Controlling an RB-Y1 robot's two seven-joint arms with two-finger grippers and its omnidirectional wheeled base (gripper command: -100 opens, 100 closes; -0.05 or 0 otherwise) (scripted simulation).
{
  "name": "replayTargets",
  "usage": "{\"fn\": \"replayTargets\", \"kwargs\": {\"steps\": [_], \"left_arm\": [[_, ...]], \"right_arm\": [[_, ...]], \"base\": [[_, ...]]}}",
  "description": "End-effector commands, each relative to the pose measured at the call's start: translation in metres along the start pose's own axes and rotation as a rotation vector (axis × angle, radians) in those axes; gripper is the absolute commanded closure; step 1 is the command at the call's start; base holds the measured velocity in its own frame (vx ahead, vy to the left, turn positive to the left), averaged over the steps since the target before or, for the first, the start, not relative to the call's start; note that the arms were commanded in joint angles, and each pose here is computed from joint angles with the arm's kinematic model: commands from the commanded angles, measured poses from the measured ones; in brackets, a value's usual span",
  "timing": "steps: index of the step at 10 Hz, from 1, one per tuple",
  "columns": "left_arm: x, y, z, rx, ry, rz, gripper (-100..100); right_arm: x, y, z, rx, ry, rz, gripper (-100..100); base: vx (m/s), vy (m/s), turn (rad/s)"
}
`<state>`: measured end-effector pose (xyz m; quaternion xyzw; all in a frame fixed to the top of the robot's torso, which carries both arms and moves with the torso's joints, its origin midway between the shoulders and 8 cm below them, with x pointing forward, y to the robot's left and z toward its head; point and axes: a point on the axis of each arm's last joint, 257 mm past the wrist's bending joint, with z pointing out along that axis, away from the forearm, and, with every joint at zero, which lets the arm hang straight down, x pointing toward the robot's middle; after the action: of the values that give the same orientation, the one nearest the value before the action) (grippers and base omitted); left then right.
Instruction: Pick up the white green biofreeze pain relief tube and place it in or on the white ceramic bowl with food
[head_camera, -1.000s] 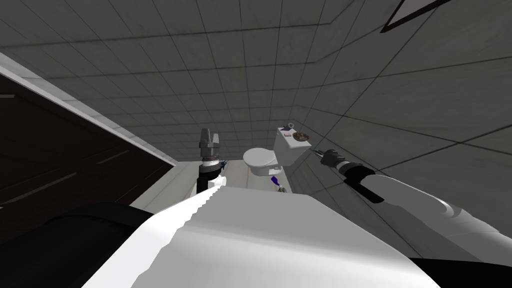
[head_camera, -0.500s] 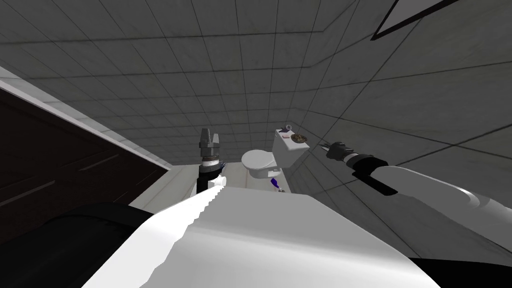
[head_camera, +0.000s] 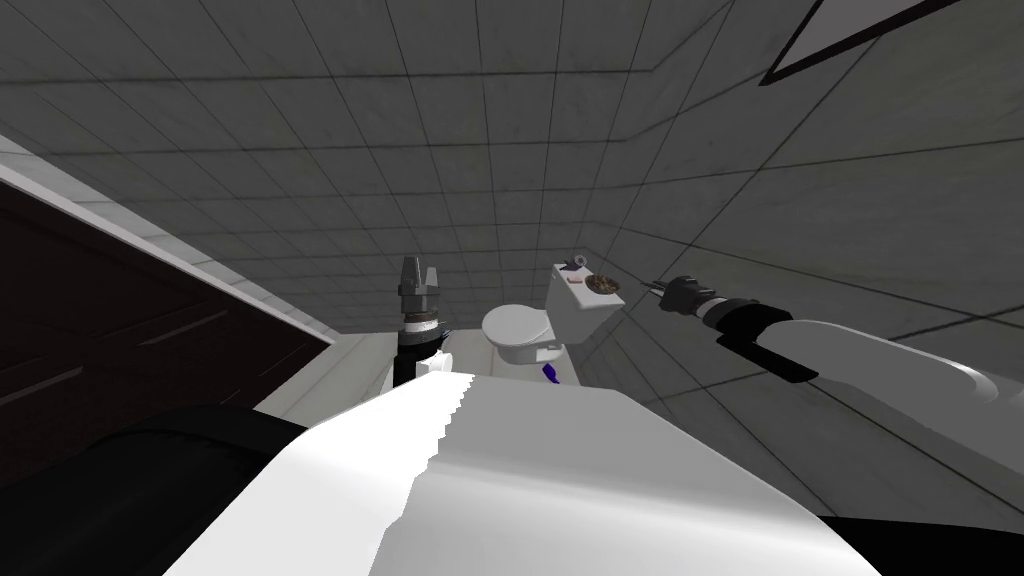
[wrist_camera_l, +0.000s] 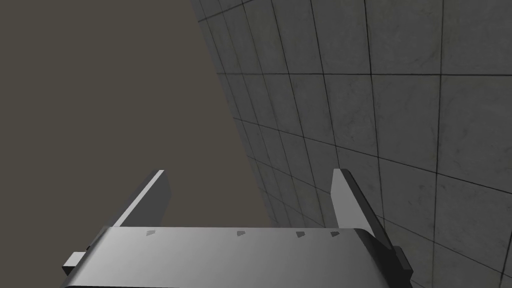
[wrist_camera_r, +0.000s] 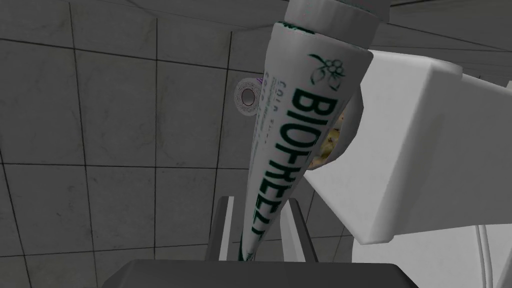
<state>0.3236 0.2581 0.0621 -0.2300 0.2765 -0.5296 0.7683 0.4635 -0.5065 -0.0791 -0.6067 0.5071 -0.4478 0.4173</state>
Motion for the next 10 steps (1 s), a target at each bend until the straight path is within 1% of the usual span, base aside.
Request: {"fn": "replayTargets", "kwargs": {"steps": [1,4,6,7,8,9,10], "left_arm": [[0.000,0.000,0.000,0.000,0.000,0.000,0],[0.000,0.000,0.000,0.000,0.000,0.000,0],[0.000,0.000,0.000,0.000,0.000,0.000,0],[0.000,0.000,0.000,0.000,0.000,0.000,0],[0.000,0.000,0.000,0.000,0.000,0.000,0],[0.000,0.000,0.000,0.000,0.000,0.000,0],[0.000,0.000,0.000,0.000,0.000,0.000,0]], "right_arm": [[0.007,-0.010,-0.001,0.003,0.006,-0.023,100],[0.002,0.000,-0.002,-0.058,-0.030,-0.067,100],[-0.002,0.007,-0.002,-0.085,-0.050,-0.083,100],[-0.008,0.015,-0.003,-0.111,-0.070,-0.096,100],[-0.016,0.029,-0.005,-0.146,-0.095,-0.108,100],[-0.017,0.034,-0.006,-0.156,-0.101,-0.109,100],[-0.014,0.028,-0.007,-0.143,-0.092,-0.102,100]], "base": [[0.171,-0.042,0.039],[0.194,-0.022,0.062],[0.175,-0.044,0.062],[0.147,0.002,0.062],[0.140,-0.003,0.069],[0.097,-0.015,0.031],[0.036,-0.007,0.005]]}}
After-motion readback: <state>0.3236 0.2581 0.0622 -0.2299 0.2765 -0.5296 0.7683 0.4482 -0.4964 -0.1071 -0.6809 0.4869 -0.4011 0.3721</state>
